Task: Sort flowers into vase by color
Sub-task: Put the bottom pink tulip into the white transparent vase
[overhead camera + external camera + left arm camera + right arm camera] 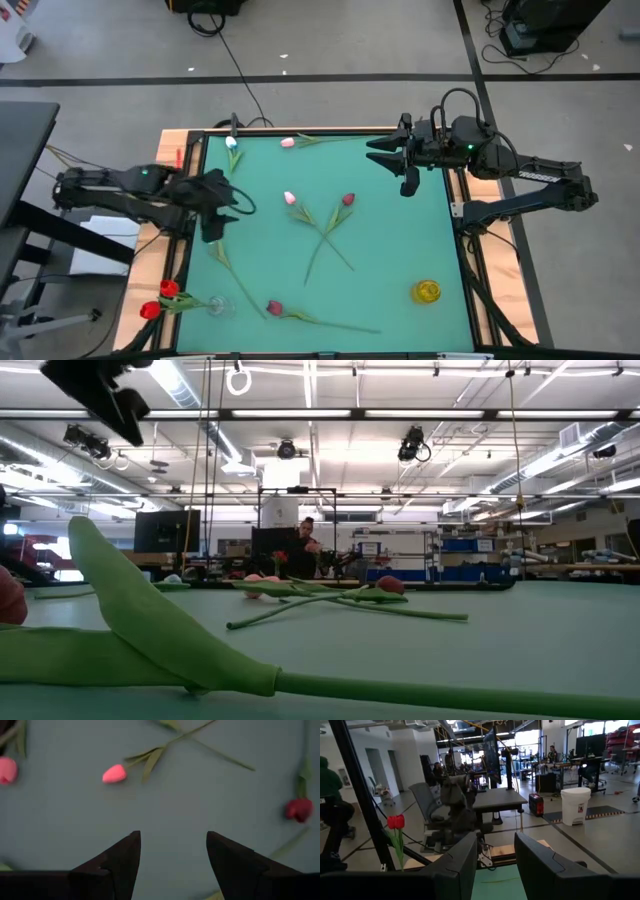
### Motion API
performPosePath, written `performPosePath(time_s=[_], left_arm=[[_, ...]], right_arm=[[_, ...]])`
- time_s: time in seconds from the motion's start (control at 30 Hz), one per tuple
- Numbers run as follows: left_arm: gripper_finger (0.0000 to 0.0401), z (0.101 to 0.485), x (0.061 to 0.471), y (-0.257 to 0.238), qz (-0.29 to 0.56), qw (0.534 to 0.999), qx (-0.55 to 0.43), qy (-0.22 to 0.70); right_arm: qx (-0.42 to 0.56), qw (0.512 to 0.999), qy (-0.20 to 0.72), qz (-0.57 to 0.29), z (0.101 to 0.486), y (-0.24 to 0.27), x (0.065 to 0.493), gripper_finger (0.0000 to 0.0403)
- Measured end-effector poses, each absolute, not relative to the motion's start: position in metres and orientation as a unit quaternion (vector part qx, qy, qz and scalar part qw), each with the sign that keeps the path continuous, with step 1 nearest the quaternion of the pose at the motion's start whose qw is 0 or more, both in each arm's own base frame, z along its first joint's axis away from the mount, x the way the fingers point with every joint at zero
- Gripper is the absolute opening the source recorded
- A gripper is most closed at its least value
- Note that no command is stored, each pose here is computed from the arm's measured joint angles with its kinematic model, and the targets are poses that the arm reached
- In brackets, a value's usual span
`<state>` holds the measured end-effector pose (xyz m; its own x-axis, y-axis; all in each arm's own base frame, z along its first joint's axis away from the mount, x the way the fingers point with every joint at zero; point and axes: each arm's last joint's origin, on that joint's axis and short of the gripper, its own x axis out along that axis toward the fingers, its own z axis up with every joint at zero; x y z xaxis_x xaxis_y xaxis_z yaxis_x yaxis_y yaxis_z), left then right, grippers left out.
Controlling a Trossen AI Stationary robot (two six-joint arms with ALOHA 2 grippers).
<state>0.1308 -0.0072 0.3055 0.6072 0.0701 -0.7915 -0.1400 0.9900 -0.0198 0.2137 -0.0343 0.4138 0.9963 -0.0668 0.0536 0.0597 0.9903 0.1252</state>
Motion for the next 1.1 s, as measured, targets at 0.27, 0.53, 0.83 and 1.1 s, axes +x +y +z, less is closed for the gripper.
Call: performPosePath(time_s=[0.27, 0.53, 0.83, 1.1], left_arm=[[0.0231, 0.286, 0.165, 0.003, 0.143, 0.873, -0.148, 0.441], [0.0231, 0.274, 0.180, 0.021, 0.305, 0.832, -0.212, 0.412], [0.0231, 0.270, 0.180, 0.022, 0.341, 0.792, -0.307, 0.403], [0.0231, 0.270, 0.179, 0.018, 0.350, 0.769, -0.364, 0.392]], right_arm=[[0.062, 0.997, -0.029, -0.031, 0.414, -0.034, 0.214, 0.0141], [0.062, 0.997, -0.029, -0.032, 0.414, -0.034, 0.214, 0.0141], [0.062, 0.997, -0.029, -0.032, 0.414, -0.034, 0.214, 0.0141], [0.106, 0.994, -0.032, -0.022, 0.414, -0.033, 0.214, 0.0141]])
